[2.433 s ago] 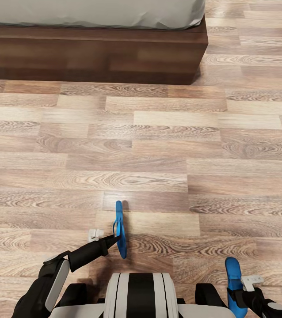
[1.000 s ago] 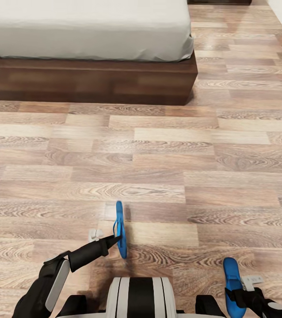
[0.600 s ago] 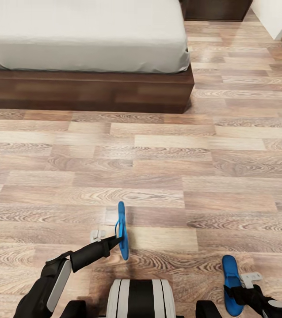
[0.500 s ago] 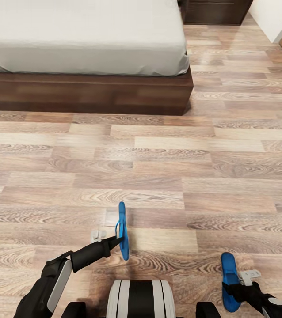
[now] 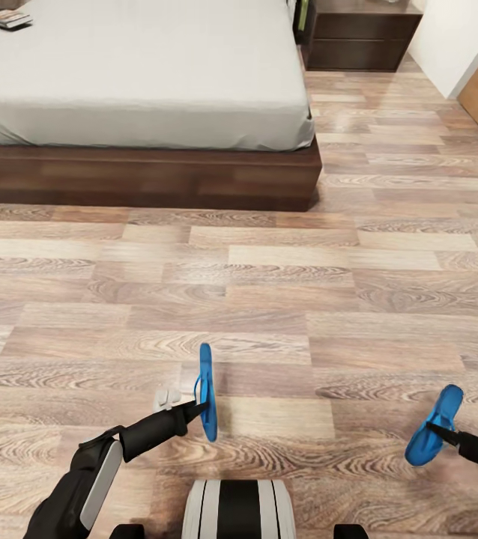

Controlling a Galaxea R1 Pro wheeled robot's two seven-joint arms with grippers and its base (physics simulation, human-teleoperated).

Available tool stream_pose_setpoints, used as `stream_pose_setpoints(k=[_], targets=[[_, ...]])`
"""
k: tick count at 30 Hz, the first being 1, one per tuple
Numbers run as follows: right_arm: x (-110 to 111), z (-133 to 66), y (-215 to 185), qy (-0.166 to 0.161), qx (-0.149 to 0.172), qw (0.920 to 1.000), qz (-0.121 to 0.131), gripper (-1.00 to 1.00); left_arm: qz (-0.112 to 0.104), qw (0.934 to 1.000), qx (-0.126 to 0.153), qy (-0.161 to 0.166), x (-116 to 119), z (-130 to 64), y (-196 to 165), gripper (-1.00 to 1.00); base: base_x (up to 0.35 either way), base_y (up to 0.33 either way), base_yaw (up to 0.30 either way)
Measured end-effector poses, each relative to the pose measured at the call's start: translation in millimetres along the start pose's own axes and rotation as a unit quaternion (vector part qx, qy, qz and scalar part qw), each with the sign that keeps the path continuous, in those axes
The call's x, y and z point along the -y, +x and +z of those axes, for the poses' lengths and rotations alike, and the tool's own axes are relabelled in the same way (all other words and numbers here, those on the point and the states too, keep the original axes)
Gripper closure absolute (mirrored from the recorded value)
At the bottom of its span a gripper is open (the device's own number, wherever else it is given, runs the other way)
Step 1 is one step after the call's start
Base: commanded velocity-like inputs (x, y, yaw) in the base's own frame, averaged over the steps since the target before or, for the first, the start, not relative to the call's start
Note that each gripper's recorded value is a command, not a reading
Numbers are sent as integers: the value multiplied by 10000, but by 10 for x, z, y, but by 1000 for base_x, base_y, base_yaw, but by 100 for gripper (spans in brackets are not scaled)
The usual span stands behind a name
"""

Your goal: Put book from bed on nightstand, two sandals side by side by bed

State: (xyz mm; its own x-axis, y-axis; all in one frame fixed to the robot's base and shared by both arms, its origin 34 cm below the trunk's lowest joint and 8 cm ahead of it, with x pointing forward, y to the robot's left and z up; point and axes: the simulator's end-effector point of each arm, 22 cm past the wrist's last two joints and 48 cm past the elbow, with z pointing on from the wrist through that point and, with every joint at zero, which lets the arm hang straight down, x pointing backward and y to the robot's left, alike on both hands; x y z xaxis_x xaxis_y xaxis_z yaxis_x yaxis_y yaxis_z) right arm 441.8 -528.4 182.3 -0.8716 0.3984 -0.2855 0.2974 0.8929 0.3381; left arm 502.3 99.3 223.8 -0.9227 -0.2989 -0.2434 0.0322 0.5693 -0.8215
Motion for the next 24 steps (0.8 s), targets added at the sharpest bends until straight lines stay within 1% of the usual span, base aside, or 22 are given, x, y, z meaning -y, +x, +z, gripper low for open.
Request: stream_pose_setpoints(k=[1, 2, 4, 5, 7, 8, 10, 11, 12, 14, 16, 20, 22, 24], targets=[[-84, -42, -32, -231, -17, 9997, 104, 100, 16, 10000, 11, 2, 12, -5, -13, 100, 0, 0, 0], [-206, -96, -49, -548, -84, 9981, 258, 100, 30, 10000, 21, 2, 23, -11, -26, 100, 0, 0, 0], [-370, -162, -39, -925, -213, 9944, 471, 100, 54, 10000, 32, 2, 41, -23, -44, 100, 0, 0, 0], [-474, -199, -31, -1157, -286, 9911, 595, 100, 57, 10000, 33, 3, 50, -26, -46, 100, 0, 0, 0], [-607, -258, -59, -1448, -298, 9868, 668, 100, 75, 10000, 51, 12, 73, -35, -67, 100, 0, 0, 0], [-710, -302, -84, -1681, -287, 9829, 696, 100, 83, 10000, 55, 8, 78, -43, -73, 100, 0, 0, 0], [-858, -375, -128, -2014, -243, 9767, 704, 100, 80, 10000, 51, 3, 84, -53, -71, 100, 0, 0, 0], [-960, -428, -153, -2250, -220, 9716, 704, 100, 71, 10000, 38, -6, 81, -55, -58, 100, 0, 0, 0], [-1025, -469, -171, -2402, -202, 9680, 697, 100, 61, 10000, 29, -12, 80, -58, -48, 100, 0, 0, 0], [-1079, -511, -202, -2512, -164, 9653, 691, 100, 70, 10000, 42, 1, 103, -67, -62, 100, 0, 0, 0], [-1114, -543, -224, -2570, -159, 9635, 735, 100, 91, 9999, 57, 11, 128, -77, -80, 100, 0, 0, 0], [-1170, -586, -209, -2615, -330, 9593, 1012, 100, 148, 9999, 65, 51, 200, -80, -105, 100, 0, 0, 0], [-1219, -600, -219, -2650, -380, 9573, 1092, 100, 211, 9997, 10, 107, 272, -54, -83, 100, 0, 0, 0], [-1361, -411, -46, -2576, -486, 9574, 1214, 100, 290, 9995, -69, 144, 346, -17, -47, 100, 0, 0, 0]])
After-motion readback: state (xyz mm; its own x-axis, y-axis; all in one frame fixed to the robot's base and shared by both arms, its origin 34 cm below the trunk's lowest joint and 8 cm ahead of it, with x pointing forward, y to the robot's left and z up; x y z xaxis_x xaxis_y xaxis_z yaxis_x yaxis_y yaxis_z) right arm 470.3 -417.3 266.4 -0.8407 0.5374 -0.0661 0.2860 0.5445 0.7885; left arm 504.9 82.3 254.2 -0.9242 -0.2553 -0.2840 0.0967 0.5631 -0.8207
